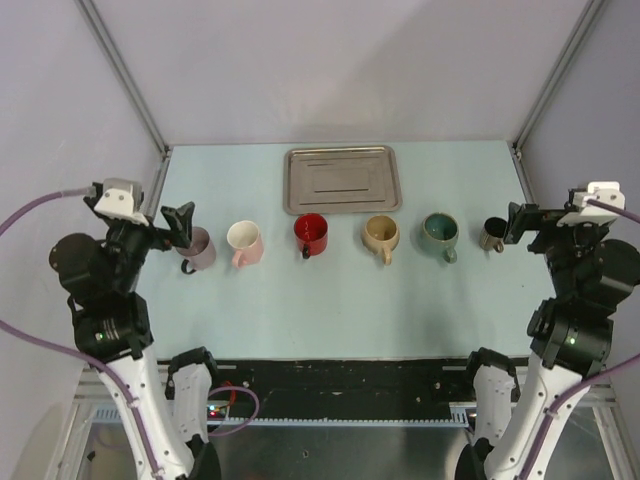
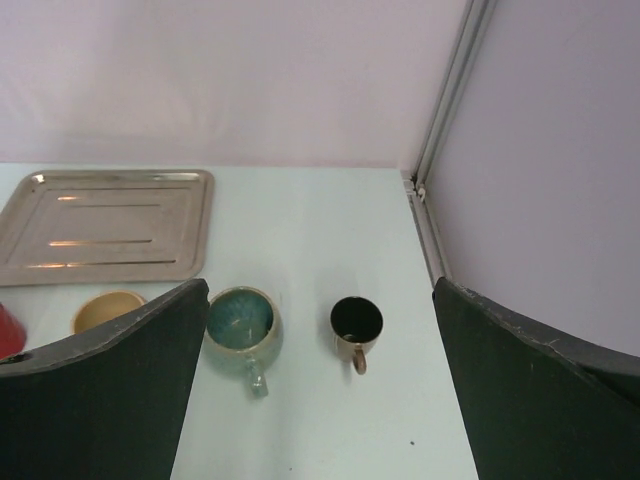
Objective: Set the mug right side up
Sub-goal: Reset both arms
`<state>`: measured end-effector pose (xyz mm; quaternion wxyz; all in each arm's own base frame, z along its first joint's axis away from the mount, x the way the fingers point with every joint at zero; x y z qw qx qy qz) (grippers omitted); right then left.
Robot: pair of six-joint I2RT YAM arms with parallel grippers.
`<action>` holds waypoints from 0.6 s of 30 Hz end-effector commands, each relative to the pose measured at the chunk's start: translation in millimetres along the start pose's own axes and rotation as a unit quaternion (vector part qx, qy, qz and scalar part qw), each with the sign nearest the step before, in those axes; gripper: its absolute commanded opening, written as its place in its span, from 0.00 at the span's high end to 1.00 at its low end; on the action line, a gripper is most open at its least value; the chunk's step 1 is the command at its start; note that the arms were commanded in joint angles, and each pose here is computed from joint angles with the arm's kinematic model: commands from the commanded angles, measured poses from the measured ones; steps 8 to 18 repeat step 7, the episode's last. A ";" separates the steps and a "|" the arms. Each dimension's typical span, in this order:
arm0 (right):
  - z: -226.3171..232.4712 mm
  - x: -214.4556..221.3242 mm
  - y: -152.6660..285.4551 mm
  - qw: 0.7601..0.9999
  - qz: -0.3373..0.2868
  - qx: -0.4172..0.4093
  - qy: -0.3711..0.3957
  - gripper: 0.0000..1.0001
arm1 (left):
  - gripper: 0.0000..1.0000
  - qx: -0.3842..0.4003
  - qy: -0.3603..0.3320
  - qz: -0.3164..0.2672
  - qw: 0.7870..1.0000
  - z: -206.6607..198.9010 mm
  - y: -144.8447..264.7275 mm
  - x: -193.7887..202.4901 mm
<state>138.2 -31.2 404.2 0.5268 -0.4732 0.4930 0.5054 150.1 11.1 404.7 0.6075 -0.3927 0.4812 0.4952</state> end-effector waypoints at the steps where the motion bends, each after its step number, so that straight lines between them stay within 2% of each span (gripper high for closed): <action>1: 13.1 -1.2 20.6 0.999 0.005 -0.009 -0.032 0.01 | 0.02 -0.036 -0.027 0.015 0.999 0.7 15.1 -0.6; 7: 22.5 -3.1 39.6 0.999 -0.011 -0.019 -0.027 0.01 | 0.02 -0.032 -0.031 0.007 0.999 -8.5 26.9 -0.3; 18: 22.5 -3.1 39.6 0.999 -0.011 -0.019 -0.027 0.01 | 0.02 -0.032 -0.031 0.007 0.999 -8.5 26.9 -0.3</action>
Point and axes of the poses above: each gripper's point midway between its finger pads, its own y axis back along the fingers, its own z axis along the line the jaws close on, x = y × z, the point moved 9 cm from there along y, back along the fingers, and after that the axes turned 9 degrees about -y, right-handed, at the moved point
